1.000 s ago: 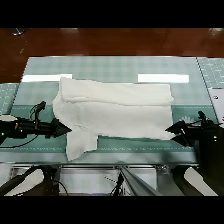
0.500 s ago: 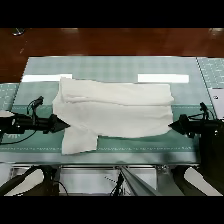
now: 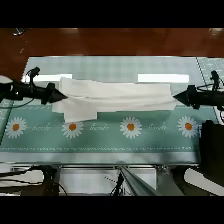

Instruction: Fold the shirts.

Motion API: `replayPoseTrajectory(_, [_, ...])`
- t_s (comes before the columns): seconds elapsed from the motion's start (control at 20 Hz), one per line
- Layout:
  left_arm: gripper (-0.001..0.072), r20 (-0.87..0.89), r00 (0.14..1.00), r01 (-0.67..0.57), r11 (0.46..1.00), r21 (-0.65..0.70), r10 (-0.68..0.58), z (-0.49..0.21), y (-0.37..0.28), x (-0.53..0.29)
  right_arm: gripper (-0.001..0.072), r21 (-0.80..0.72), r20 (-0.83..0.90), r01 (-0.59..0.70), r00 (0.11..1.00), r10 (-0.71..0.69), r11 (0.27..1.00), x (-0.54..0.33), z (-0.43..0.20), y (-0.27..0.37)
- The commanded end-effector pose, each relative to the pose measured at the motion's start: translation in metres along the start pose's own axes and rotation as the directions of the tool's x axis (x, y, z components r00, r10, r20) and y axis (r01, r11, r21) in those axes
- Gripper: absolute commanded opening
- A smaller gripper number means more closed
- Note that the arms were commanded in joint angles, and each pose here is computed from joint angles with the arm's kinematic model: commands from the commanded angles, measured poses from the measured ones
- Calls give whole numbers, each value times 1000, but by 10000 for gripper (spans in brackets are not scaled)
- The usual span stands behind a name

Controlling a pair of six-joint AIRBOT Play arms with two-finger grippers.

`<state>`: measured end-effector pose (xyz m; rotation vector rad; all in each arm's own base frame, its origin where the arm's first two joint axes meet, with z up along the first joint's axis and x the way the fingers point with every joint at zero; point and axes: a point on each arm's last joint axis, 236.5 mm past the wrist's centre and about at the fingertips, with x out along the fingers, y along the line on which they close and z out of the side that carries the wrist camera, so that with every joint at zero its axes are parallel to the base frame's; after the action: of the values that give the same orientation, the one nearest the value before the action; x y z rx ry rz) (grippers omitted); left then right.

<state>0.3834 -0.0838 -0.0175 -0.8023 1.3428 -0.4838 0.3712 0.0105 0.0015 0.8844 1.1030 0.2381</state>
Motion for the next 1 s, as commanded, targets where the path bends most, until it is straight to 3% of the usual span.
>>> replayPoseTrajectory(0.0, [16, 4, 1000, 6, 1000, -20, -6, 59, -19, 17, 25, 19, -11, 37, 999, -36, 999, 29, 37, 3])
replayPoseTrajectory(0.2, [16, -43, 999, 22, 1000, -19, -23, 100, -25, 26, 25, 35, -61, 74, 996, -72, 997, 57, 54, -10])
replayPoseTrajectory(0.45, [17, -134, 990, -41, 998, -46, 34, 99, 12, 46, 27, 71, -69, 95, 994, -90, 993, 78, 62, -31])
replayPoseTrajectory(0.5, [93, -141, 989, -44, 998, -52, 36, 99, 16, 49, 169, 76, -68, 100, 993, -94, 992, 82, 63, -36])
replayPoseTrajectory(0.55, [467, -148, 988, -43, 998, -55, 35, 97, 18, 50, 585, 81, -68, 100, 993, -95, 992, 84, 63, -38])
replayPoseTrajectory(0.6, [701, -156, 987, -40, 998, -42, 34, 96, 18, 45, 620, 60, -74, 97, 993, -93, 993, 82, 63, -37])
replayPoseTrajectory(0.8, [701, -145, 964, -232, 972, -39, 224, 91, 65, -35, 620, 43, -156, 101, 983, -93, 994, 32, 62, -53])
replayPoseTrajectory(0.95, [701, 16, 949, -312, 946, -81, 315, 99, 83, -100, 620, 86, -193, 191, 966, -171, 978, 5, 51, -93])
